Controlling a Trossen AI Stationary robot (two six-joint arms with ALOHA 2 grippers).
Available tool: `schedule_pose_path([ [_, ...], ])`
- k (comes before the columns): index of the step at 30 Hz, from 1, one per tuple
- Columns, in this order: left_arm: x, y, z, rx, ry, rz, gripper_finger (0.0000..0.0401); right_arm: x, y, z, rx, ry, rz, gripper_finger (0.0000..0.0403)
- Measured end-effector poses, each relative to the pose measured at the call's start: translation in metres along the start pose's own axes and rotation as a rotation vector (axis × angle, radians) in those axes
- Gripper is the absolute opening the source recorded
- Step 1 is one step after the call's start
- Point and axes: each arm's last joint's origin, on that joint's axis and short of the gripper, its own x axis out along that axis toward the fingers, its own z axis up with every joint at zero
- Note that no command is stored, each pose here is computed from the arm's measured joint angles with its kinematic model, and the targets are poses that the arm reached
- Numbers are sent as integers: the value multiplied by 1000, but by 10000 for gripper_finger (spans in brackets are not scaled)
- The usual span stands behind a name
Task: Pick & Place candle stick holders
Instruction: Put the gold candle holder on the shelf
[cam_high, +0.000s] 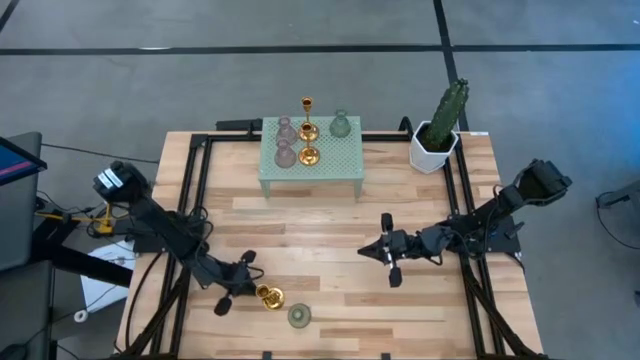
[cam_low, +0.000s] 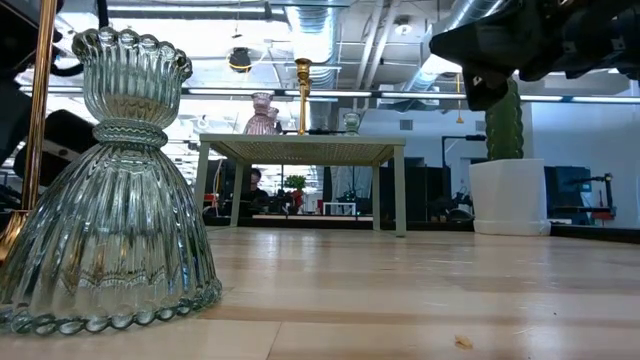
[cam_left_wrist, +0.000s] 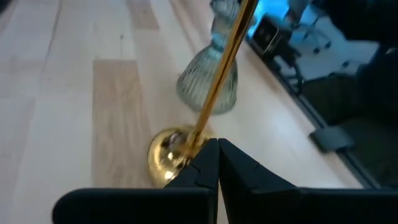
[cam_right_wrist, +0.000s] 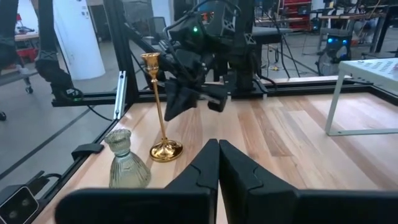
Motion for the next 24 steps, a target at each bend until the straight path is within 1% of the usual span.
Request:
schedule_pose_path([
  [3,4,1,1,-14,-32,6,9,0,0,0,1,-4,1,0],
  [6,7,5,-3,-22,-16,32,25,0,0,1,2,-6,1,0],
  [10,11,9,-6,-70,-4,56,68,0,0,1,3,-6,1,0],
  [18,25,3,2,-75,-9,32,171,0,0,1,5,-6,1,0],
  [21,32,1,2,-73,-2,36,198,0,0,1,5,-6,1,0],
  [24,39,-2,3,-71,5,39,212,0,0,1,5,-6,1,0],
])
